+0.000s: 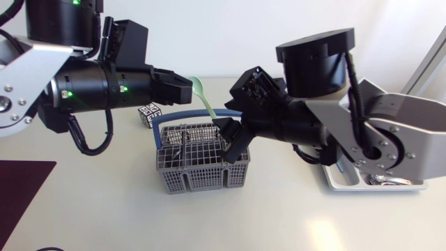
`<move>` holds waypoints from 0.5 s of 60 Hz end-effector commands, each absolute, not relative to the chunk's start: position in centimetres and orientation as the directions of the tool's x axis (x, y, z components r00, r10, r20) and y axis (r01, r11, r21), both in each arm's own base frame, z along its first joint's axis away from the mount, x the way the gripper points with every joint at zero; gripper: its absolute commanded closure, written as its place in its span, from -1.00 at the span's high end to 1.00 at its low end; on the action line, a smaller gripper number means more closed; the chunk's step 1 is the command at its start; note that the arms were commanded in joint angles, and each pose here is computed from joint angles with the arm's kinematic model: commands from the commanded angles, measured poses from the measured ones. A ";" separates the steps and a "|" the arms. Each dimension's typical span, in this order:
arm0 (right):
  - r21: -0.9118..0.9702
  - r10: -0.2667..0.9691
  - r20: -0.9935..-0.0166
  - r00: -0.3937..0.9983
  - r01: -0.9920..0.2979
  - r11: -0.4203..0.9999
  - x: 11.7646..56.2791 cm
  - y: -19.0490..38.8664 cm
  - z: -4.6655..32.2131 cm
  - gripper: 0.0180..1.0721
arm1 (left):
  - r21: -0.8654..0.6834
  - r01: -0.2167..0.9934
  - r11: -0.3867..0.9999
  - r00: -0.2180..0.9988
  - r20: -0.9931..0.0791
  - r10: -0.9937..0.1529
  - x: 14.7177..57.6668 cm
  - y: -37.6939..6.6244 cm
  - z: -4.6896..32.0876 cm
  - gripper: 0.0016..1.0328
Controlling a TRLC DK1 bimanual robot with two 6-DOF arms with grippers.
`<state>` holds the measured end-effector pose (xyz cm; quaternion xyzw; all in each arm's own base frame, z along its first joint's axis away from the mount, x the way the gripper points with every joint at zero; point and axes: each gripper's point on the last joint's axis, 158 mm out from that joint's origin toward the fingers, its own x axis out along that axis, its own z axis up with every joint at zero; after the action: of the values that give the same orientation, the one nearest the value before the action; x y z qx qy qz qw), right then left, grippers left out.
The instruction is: Transfer all utensils from the basket to the drawer tray.
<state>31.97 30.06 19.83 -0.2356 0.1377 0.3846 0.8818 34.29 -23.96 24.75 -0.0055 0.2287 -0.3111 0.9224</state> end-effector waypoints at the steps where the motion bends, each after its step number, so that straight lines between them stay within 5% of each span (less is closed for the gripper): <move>1: -0.288 0.615 -0.400 0.680 -0.730 0.620 32.7 31.1 20.4 0.01 | -0.192 0.570 0.799 0.699 -0.398 -0.594 34.6 -24.6 26.0 -0.94; 30: -0.307 0.620 -0.344 0.705 -0.708 0.635 33.4 31.6 20.5 -0.22 | -0.224 0.604 0.764 0.666 -0.384 -0.639 34.0 -26.0 25.1 -0.94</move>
<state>33.45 31.50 21.10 -0.2198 0.0985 0.3734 0.8959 34.00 -25.44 25.53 -0.0238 0.2169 -0.3364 0.9161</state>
